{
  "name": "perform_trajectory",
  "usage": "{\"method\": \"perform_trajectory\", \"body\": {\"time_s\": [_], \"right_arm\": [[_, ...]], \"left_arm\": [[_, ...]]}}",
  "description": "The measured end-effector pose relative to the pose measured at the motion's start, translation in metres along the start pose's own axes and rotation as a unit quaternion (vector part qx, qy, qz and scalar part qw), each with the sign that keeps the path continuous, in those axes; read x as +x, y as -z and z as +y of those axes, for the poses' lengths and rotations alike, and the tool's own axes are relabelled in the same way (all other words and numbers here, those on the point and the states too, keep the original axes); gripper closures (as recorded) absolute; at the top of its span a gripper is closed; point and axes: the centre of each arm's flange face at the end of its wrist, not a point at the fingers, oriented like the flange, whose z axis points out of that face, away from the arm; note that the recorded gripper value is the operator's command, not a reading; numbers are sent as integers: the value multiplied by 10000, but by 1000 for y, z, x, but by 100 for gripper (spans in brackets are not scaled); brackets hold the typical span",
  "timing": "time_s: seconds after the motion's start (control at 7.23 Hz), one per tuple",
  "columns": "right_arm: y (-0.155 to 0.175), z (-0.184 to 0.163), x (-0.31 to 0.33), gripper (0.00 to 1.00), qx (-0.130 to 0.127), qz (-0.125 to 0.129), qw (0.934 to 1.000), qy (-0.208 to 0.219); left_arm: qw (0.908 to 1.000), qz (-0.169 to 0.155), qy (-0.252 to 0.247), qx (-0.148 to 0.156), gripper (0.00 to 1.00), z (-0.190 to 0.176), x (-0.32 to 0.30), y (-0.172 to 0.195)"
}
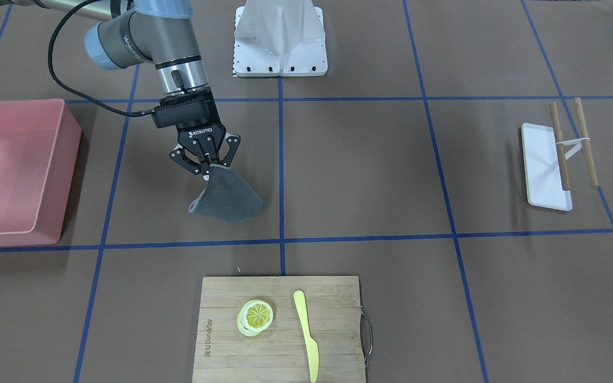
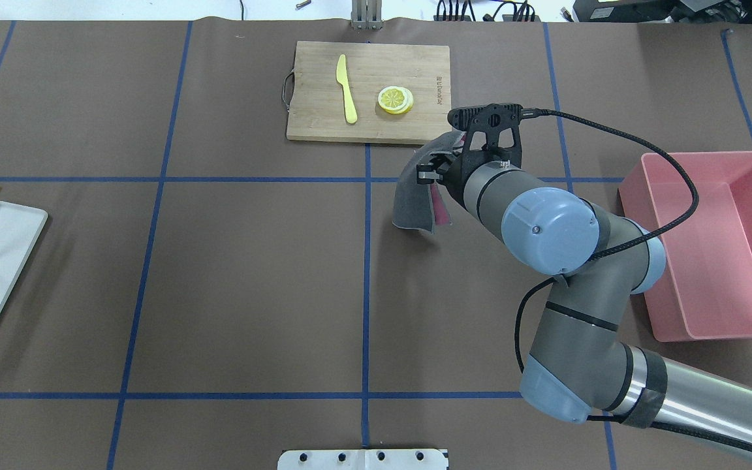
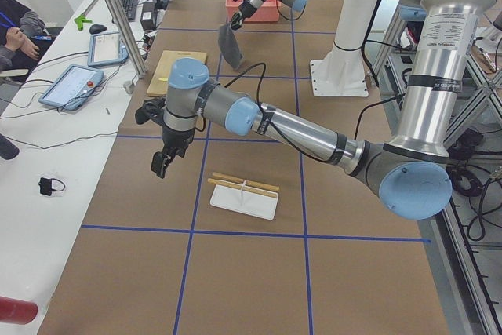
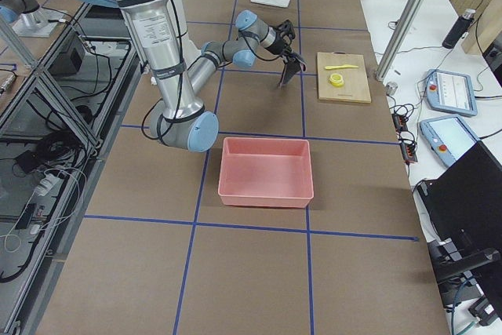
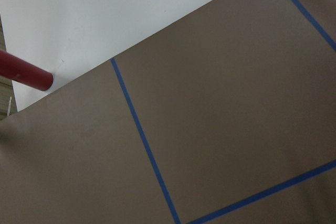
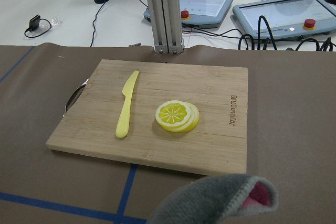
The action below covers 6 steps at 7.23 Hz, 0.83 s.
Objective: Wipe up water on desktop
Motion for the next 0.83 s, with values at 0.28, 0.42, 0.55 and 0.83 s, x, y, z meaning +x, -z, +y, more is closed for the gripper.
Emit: {"method": "perform_trajectory", "body": {"time_s": [0.28,0.42,0.55,0.83], "right_arm": [[5,-1,3,100,7,-10,10000,3],[5,4,11,100,-42,67,10000,35],[3,10,22,100,-162,266,9994,117],[-8,30,52,100,-523,881,9937,445]], "left_arm": [[9969,210,586,-473,1,36,-49,-28],[9938,482,824,-563,1,61,-61,-39],[9904,752,986,-609,1,85,-64,-49],[9875,957,1089,-626,1,102,-64,-55]]}}
